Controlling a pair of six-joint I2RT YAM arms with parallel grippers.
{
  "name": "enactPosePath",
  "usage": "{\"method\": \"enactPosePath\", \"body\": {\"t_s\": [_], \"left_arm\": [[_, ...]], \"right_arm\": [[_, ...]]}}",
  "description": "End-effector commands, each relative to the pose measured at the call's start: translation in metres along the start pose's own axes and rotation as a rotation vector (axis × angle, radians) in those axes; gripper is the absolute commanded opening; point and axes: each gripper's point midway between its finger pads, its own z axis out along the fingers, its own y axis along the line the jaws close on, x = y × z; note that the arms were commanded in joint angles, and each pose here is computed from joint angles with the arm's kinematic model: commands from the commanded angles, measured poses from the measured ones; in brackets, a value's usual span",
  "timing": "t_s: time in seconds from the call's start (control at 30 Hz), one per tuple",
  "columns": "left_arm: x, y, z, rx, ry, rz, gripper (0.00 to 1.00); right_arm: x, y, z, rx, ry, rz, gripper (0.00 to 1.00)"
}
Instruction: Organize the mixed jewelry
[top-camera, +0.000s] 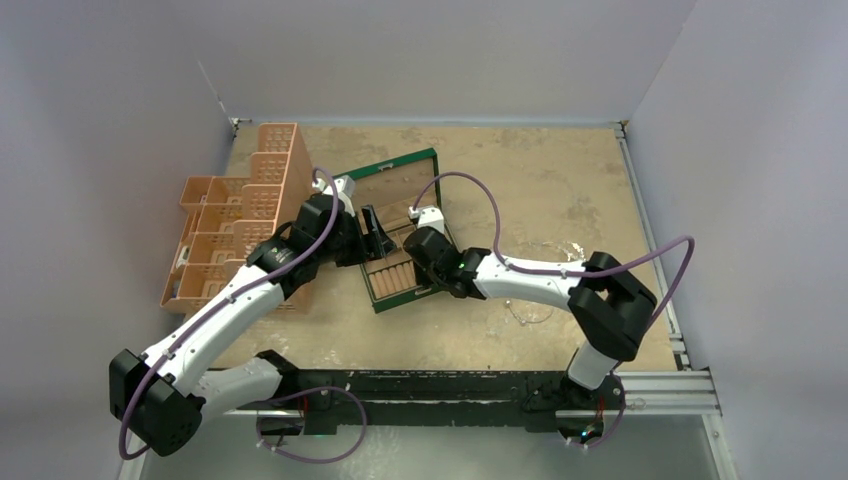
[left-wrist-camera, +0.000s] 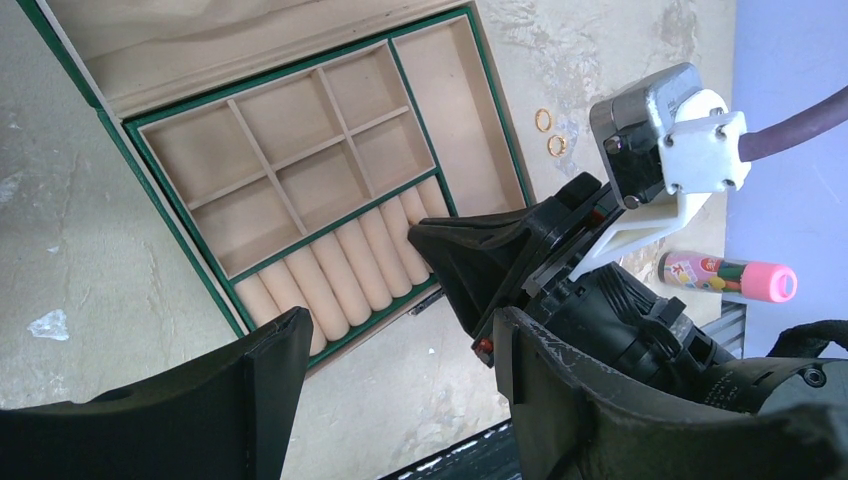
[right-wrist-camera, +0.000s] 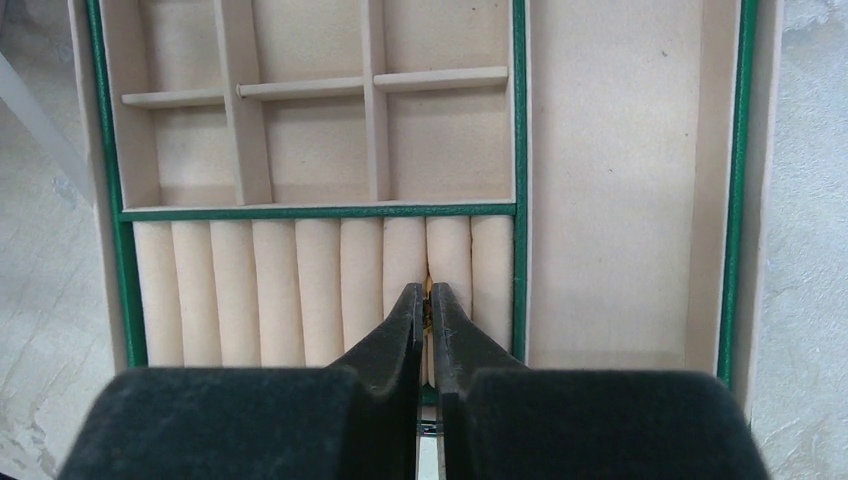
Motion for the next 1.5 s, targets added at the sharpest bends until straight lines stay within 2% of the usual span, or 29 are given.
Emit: {"method": "enactPosePath", "body": {"t_s": [0.0, 0.17, 0.53, 0.67, 0.8, 1.0, 1.27, 1.47], "left_arm": [[-0.013, -0.013, -0.003, 0.042, -0.044, 0.017, 0.66], [-0.013, -0.013, -0.004, 0.044, -0.047, 0.018, 0.67], [-0.013, -0.014, -0.006, 0.051, -0.052, 0.016, 0.67], [-0.012, -0.025, -0.011, 0.117, -0.038, 0.046, 0.67], [-0.008, -0.046, -0.016, 0.248, -0.024, 0.102, 0.67], [-0.004, -0.057, -0.017, 0.323, -0.005, 0.143, 0.66], [-0.003, -0.057, -0.012, 0.319, 0.006, 0.142, 0.61], [-0.001, -0.056, -0.009, 0.313, 0.014, 0.138, 0.62]], "right_arm": [[-0.002, 0.009, -0.003, -0.008, 0.021, 0.043, 0.10], [-0.028, 0.020, -0.025, -0.048, -0.021, 0.100, 0.30], [-0.061, -0.004, -0.048, 0.047, -0.132, 0.185, 0.33], [-0.073, -0.044, -0.051, 0.146, -0.177, 0.291, 0.32], [-0.077, -0.110, -0.049, 0.251, -0.200, 0.456, 0.26], [-0.042, -0.180, -0.039, 0.395, -0.164, 0.559, 0.23], [-0.005, -0.217, -0.017, 0.495, -0.060, 0.554, 0.14], [-0.001, -0.226, -0.004, 0.498, -0.020, 0.511, 0.15]]}}
